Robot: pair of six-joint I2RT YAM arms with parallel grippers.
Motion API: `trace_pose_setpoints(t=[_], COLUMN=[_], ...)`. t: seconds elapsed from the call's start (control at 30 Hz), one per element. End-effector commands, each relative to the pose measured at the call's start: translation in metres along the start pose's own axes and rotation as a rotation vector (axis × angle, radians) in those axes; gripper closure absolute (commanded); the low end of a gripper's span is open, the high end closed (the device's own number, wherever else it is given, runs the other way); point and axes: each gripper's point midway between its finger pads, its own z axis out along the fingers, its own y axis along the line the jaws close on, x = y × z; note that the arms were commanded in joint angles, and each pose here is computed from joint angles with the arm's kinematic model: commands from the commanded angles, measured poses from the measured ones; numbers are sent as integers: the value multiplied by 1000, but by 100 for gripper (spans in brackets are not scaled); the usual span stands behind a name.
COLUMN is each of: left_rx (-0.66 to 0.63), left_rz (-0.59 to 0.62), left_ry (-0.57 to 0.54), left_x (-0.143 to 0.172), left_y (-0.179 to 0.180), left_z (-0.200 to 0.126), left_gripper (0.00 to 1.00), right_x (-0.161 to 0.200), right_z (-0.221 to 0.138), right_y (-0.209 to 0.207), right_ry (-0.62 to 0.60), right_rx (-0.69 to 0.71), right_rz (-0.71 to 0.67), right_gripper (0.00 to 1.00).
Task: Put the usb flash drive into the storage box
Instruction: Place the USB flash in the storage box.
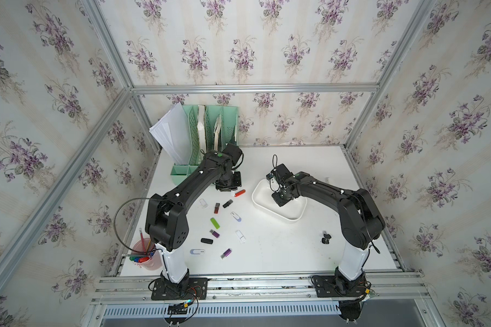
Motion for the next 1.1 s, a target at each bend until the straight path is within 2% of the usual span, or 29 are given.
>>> trace_pose_setpoints(t=[0.0,0.3,0.47,0.6,0.83,0.87,1.07], left_rx=[-4,22,22,23,38,42,72], left_rz=[19,75,85,95,125,132,182], left_ry=[23,26,34,39,43,43,74], left_x=[3,1,4,6,6,6,10], left_y=[-15,-51,-55,-59,-77,-82,-116], left_z=[3,7,9,10,12,13,35], left_gripper=[90,90,90,89,89,89,89], right_x=[-2,12,12,-2,-22,-17,19], right_z=[10,37,36,15,-61,-67,-65], right_y=[-6,-8,-9,-13,-34,-55,-93], right_ry=[-6,48,45,-27,-192,-196,-126], right_rx=[23,20,22,33,99,128,190], right_rz=[27,54,65,84,157,216,414], right_gripper=[81,74,60,54,48,46,41])
